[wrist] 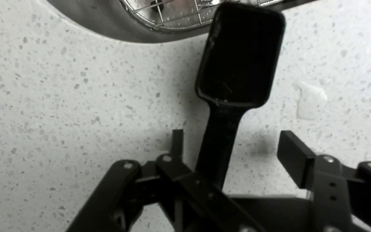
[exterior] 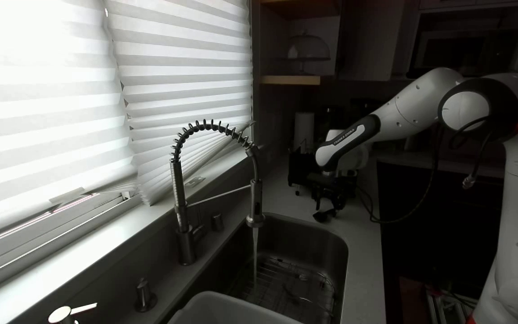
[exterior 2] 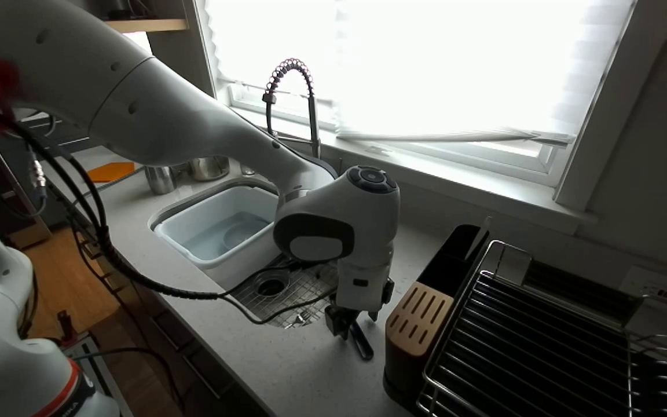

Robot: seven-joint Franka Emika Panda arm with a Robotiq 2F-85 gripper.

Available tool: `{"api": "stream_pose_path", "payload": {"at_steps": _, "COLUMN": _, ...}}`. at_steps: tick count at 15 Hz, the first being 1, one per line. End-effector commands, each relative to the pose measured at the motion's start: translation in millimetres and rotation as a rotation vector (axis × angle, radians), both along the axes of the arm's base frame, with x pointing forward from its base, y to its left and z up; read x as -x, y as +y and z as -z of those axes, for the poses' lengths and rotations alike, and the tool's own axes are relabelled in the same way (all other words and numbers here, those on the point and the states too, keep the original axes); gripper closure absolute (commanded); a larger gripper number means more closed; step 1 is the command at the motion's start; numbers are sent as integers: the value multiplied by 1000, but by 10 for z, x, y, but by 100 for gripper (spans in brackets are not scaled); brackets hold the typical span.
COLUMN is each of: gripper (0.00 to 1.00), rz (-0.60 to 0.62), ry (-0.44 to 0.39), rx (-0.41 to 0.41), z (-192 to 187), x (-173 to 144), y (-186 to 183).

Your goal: Pour the contents of the black spoon into the sink

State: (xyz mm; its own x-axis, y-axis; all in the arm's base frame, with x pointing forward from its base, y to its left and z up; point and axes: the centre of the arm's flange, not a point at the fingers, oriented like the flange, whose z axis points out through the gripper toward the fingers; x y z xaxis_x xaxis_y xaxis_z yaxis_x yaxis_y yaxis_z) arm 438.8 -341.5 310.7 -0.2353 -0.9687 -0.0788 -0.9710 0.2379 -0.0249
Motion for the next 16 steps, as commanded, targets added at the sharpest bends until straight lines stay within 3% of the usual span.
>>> {"api": "stream_pose_path", "payload": {"at_steps": 1, "gripper": 33, "rz": -1, "ry": -3, "rx": -11, "z": 64, "x": -71, "y": -43}}
{"api": "stream_pose_path", "payload": {"at_steps": 2, "gripper": 41, "rz": -2, "ry": -3, "rx": -10, "z": 67, "x": -79, "y": -44}}
{"api": "stream_pose_path", "payload": {"at_steps": 3, "gripper": 39, "rz": -3, "ry": -2, "rx": -10, "z": 69, "x": -85, "y": -48}}
{"api": "stream_pose_path", "payload": {"at_steps": 4, "gripper": 51, "rz": -3, "ry": 0, "rx": -8, "z": 73, "x": -88, "y": -49}}
{"api": "stream_pose_path", "payload": {"at_steps": 8, "gripper": 61, "rz": -1, "ry": -4, "rx": -6, "z": 41, "x": -81, "y": -74}}
{"api": "stream_pose_path", "payload": {"at_steps": 9, "gripper": 57, "rz": 1, "ry": -4, "rx": -5, "z": 39, "x": -82, "y": -78}}
{"api": "stream_pose_path", "payload": {"at_steps": 13, "gripper": 57, "rz": -3, "ry": 0, "rx": -5, "z": 44, "x": -79, "y": -83}}
{"api": "stream_pose_path", "payload": {"at_steps": 16, "gripper": 74, "rz": -5, "ry": -1, "rx": -6, "z": 29, "x": -76, "y": -73}}
